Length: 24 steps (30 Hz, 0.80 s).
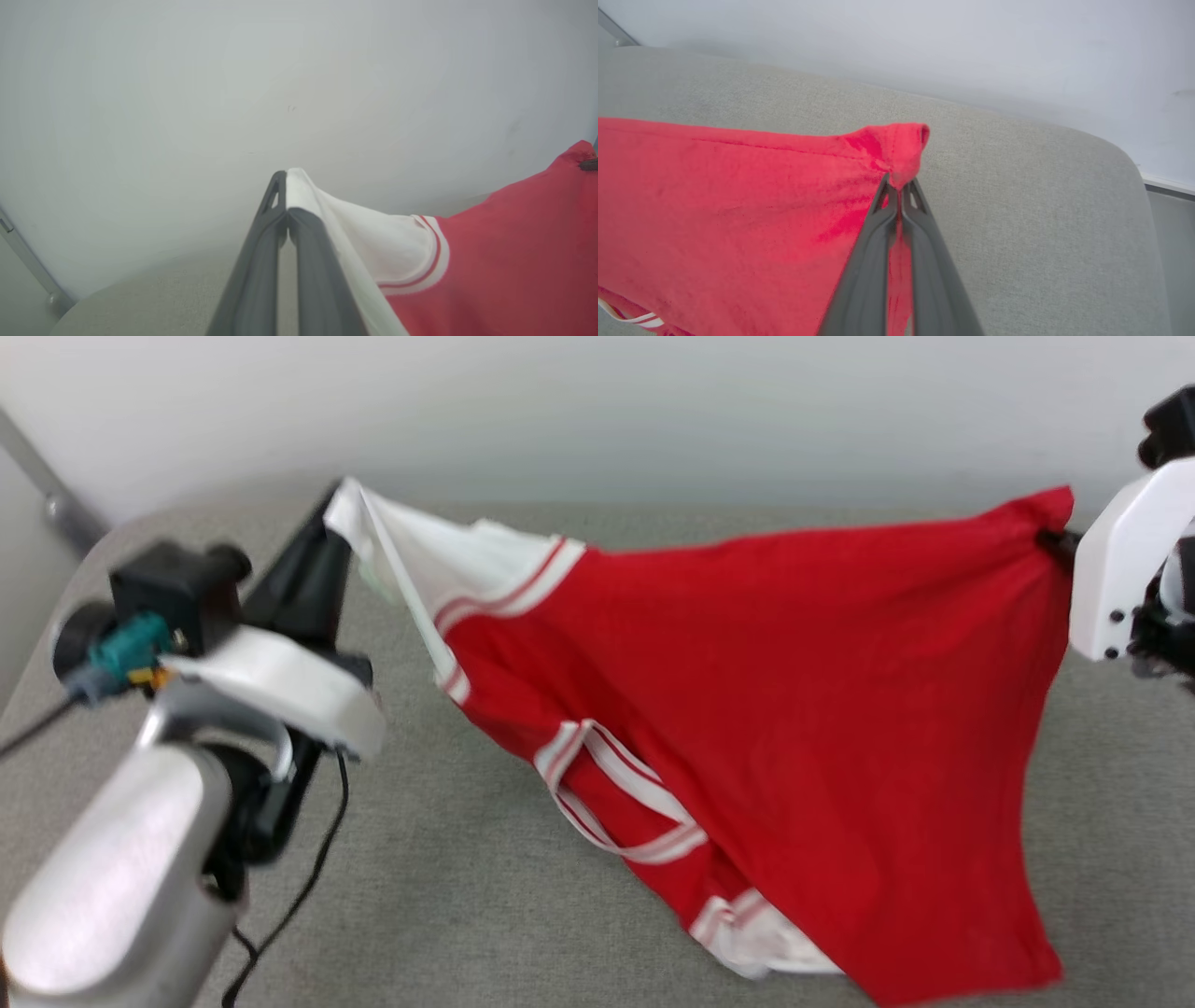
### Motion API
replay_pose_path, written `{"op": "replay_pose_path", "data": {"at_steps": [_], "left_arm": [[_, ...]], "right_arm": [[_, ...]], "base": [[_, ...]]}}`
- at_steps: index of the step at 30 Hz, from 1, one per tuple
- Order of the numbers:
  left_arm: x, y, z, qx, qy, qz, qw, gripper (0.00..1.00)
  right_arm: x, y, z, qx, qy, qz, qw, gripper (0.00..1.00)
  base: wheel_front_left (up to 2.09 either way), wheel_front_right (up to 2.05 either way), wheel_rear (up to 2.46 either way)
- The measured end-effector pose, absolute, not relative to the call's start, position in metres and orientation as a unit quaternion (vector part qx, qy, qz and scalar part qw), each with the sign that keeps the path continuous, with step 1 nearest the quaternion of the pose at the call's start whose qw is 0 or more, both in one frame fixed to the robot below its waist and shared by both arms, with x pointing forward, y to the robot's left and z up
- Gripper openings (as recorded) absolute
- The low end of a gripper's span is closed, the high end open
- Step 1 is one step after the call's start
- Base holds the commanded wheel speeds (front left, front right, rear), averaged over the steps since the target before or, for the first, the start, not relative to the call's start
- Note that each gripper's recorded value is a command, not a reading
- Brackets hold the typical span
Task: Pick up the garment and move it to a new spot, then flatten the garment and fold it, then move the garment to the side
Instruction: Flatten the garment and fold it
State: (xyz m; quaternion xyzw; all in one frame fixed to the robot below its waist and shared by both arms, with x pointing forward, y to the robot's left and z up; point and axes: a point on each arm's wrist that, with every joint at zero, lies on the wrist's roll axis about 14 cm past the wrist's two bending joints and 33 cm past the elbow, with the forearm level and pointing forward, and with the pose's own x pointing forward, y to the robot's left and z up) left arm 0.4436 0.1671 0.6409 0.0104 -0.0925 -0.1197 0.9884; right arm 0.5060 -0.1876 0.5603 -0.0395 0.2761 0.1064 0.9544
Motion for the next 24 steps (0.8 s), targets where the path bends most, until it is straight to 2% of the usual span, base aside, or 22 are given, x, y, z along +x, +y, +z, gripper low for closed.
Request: {"op": "replay_pose_path", "data": {"at_steps": [4,9,24], "left_arm": [[0.46,0.157,0.697,0.019,-0.148,-0.133,0.98,0.0],[0.49,0.155,0.74,0.021,-0.172,-0.127,0.977,0.0],[0.61,0.166,0.816,0.045,-0.241,-0.085,0.966,0.0]], "right_arm": [[0.507,-0.203,0.607,-0.039,0.215,0.085,0.972,0.0],[0.515,-0.219,0.649,-0.042,0.159,0.064,0.984,0.0],[0.602,-0.22,0.723,-0.069,-0.002,0.047,0.996,0.0]], "base": [[0.0,0.0,0.0],[0.0,0.0,0.0],[0.0,0.0,0.0]]}}
